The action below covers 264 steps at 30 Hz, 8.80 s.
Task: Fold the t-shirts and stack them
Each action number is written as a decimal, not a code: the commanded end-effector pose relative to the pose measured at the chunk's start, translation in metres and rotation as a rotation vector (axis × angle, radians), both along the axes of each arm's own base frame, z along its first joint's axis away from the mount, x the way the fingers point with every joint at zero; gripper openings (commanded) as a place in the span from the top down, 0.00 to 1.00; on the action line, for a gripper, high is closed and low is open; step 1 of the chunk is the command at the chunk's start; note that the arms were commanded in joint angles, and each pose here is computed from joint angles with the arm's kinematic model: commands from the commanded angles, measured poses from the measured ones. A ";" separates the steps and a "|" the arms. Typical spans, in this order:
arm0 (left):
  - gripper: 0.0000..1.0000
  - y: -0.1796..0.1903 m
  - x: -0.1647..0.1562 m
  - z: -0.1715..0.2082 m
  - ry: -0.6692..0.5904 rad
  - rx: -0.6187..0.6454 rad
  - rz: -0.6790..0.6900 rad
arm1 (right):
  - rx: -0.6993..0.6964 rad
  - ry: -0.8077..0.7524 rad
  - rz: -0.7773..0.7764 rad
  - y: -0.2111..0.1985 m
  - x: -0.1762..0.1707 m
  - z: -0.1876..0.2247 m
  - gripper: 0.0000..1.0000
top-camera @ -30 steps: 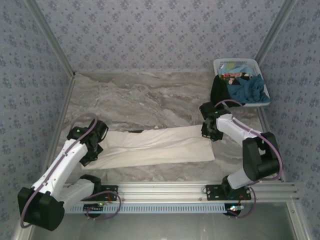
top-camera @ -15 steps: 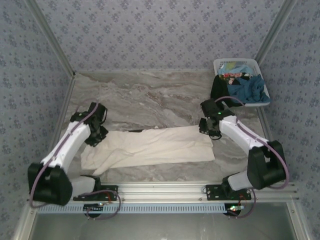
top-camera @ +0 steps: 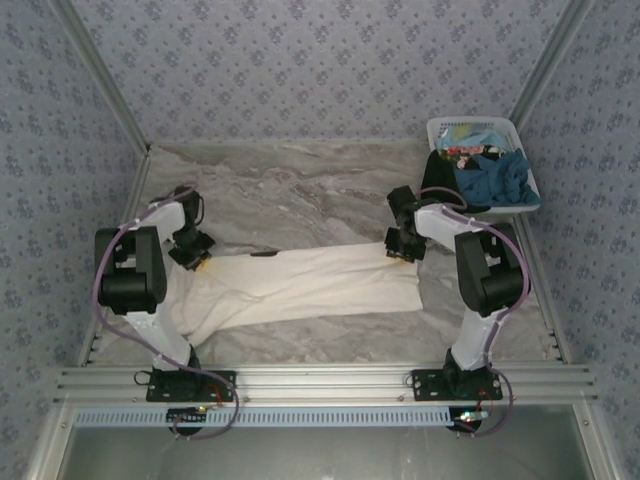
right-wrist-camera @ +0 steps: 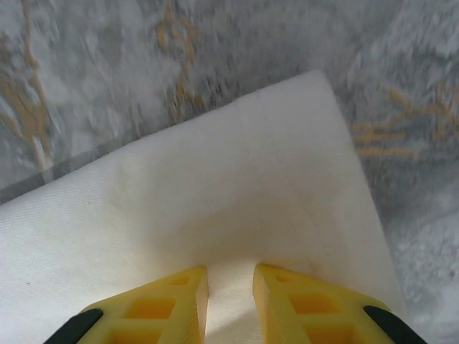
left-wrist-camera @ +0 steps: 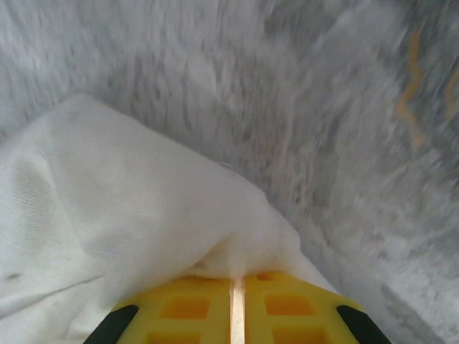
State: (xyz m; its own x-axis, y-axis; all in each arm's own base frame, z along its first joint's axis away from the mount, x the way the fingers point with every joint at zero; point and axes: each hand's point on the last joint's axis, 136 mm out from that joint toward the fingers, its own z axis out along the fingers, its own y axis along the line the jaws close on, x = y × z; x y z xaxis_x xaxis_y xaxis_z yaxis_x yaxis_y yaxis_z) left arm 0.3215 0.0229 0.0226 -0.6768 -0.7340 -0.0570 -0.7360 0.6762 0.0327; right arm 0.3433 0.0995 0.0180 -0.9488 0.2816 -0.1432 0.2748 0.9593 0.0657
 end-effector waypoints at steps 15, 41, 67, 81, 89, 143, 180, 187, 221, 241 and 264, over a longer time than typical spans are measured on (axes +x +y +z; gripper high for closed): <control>0.65 0.050 0.058 0.068 -0.215 0.073 -0.178 | -0.120 -0.042 0.078 -0.012 0.026 0.022 0.67; 0.77 0.010 0.068 0.013 -0.027 0.121 -0.605 | -0.040 -0.010 0.173 0.020 0.022 0.018 0.63; 0.56 -0.004 0.057 0.021 -0.083 0.104 -0.652 | -0.059 0.032 0.162 0.014 0.014 0.006 0.63; 0.89 0.014 0.064 0.022 -0.045 0.193 -0.574 | -0.096 0.060 0.164 0.009 0.008 -0.001 0.69; 0.92 0.040 0.051 0.043 -0.093 0.104 -0.275 | -0.178 0.140 0.162 -0.004 0.000 -0.014 0.90; 0.45 0.012 0.073 0.025 -0.049 0.022 -0.497 | -0.244 0.198 0.165 -0.015 0.000 -0.024 1.00; 0.40 -0.002 0.057 0.024 0.105 0.265 -0.853 | -0.222 0.201 0.162 -0.011 0.003 -0.025 0.97; 0.62 0.016 0.062 0.014 0.188 0.300 -0.753 | -0.234 0.210 0.164 -0.014 0.001 -0.025 0.97; 0.59 0.049 0.065 0.052 -0.167 -0.247 0.090 | -0.256 0.226 0.177 -0.015 0.014 -0.024 1.00; 0.96 0.050 0.043 0.012 -0.047 -0.216 0.237 | -0.261 0.225 0.169 -0.013 0.014 -0.024 1.00; 0.69 0.095 0.073 0.029 -0.146 -0.185 0.248 | -0.274 0.216 0.174 -0.016 0.029 -0.024 1.00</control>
